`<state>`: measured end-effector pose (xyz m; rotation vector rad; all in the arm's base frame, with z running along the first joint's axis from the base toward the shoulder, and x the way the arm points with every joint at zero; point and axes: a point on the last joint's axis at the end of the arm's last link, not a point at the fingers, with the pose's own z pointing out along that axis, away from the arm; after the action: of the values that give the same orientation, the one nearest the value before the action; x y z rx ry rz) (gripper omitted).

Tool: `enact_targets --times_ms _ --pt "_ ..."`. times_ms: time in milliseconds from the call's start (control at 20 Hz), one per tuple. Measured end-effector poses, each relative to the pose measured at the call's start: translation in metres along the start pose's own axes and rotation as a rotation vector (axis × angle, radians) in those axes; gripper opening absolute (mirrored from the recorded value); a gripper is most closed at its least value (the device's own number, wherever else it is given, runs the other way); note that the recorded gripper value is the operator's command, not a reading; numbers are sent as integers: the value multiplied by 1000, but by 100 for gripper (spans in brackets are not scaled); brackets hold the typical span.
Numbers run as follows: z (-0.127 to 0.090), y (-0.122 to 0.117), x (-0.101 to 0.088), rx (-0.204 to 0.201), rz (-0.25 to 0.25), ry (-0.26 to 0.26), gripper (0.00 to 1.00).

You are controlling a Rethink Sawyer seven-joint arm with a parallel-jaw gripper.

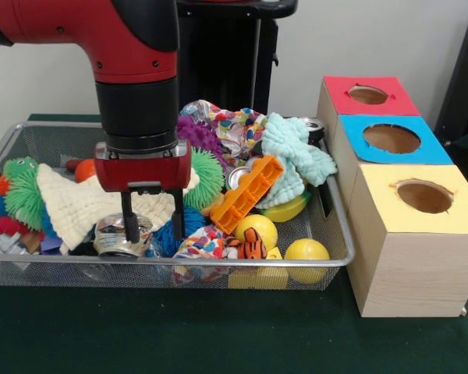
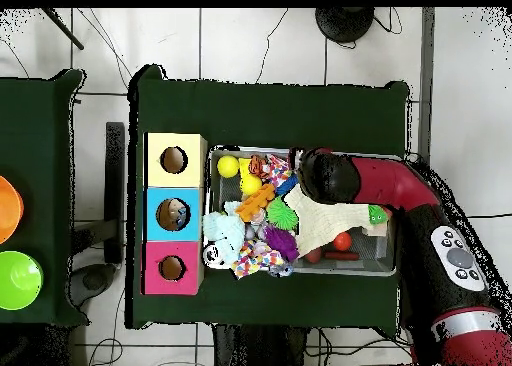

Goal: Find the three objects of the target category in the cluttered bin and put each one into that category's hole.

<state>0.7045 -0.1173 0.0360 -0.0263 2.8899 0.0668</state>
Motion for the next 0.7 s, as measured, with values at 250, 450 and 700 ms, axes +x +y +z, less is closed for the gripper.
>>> enact_targets --times_ms 250,450,700 --pt "1 2 3 -3 -3 6 100" --pt "3 6 10 -10 -8 20 100" --pt "5 13 20 -21 -12 39 100"
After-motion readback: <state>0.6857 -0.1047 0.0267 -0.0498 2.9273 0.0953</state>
